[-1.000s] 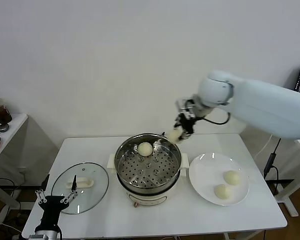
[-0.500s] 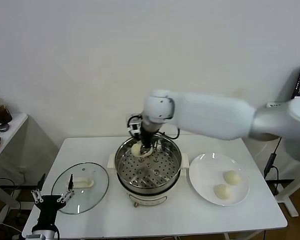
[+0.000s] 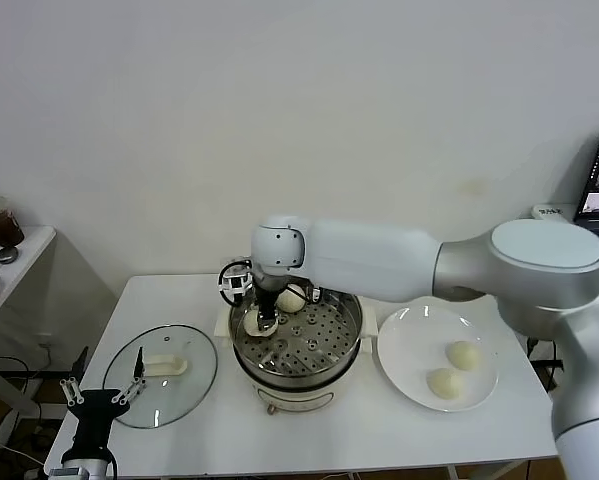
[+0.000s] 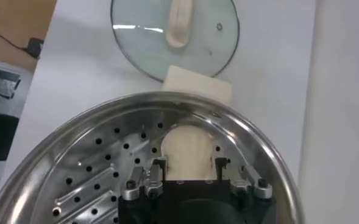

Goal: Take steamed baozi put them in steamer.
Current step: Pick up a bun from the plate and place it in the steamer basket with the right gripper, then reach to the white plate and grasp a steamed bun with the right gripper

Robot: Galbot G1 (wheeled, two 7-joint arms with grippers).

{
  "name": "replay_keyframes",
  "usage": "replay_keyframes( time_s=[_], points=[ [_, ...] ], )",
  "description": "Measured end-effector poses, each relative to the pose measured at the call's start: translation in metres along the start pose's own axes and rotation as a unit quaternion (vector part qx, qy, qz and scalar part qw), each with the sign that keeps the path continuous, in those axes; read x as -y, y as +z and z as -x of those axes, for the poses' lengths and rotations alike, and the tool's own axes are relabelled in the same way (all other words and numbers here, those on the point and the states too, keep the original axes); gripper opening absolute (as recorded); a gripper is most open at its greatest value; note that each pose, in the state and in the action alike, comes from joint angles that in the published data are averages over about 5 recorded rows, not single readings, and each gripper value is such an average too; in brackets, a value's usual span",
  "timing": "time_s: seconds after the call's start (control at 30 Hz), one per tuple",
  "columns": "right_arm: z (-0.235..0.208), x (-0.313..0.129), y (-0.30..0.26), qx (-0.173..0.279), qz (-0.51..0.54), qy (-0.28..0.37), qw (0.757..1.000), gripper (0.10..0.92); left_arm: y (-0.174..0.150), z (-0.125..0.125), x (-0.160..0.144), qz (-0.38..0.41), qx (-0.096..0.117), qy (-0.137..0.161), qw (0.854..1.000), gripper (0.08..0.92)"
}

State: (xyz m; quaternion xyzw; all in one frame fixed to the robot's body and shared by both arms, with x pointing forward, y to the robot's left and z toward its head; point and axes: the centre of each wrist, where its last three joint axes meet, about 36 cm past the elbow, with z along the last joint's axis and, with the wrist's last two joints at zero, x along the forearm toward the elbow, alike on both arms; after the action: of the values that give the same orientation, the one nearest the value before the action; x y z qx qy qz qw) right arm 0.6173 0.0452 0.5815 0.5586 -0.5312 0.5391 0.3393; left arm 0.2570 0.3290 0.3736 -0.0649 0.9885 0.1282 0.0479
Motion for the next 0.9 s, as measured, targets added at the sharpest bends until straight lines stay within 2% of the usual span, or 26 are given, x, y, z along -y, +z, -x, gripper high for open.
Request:
replay_keyframes(
  time_s=[0.3, 0.57, 0.9],
  points=[
    [-0.024, 0.006, 0.009, 0.002, -0.003, -0.003, 1.000, 0.798, 0.000, 0.001, -0.001, 0.002, 0.001, 0.001, 1.000, 0.823],
    [-0.081, 0.011, 0.057, -0.006, -0.032, -0.018, 0.999, 0.823, -0.001, 0.005, -0.001, 0.002, 0.004, 0.005, 1.000, 0.823],
    [-0.134, -0.019, 0.181, -0.028, -0.060, -0.037, 0.997, 0.823, 0.001, 0.005, 0.003, 0.003, 0.003, 0.015, 1.000, 0.823]
  ],
)
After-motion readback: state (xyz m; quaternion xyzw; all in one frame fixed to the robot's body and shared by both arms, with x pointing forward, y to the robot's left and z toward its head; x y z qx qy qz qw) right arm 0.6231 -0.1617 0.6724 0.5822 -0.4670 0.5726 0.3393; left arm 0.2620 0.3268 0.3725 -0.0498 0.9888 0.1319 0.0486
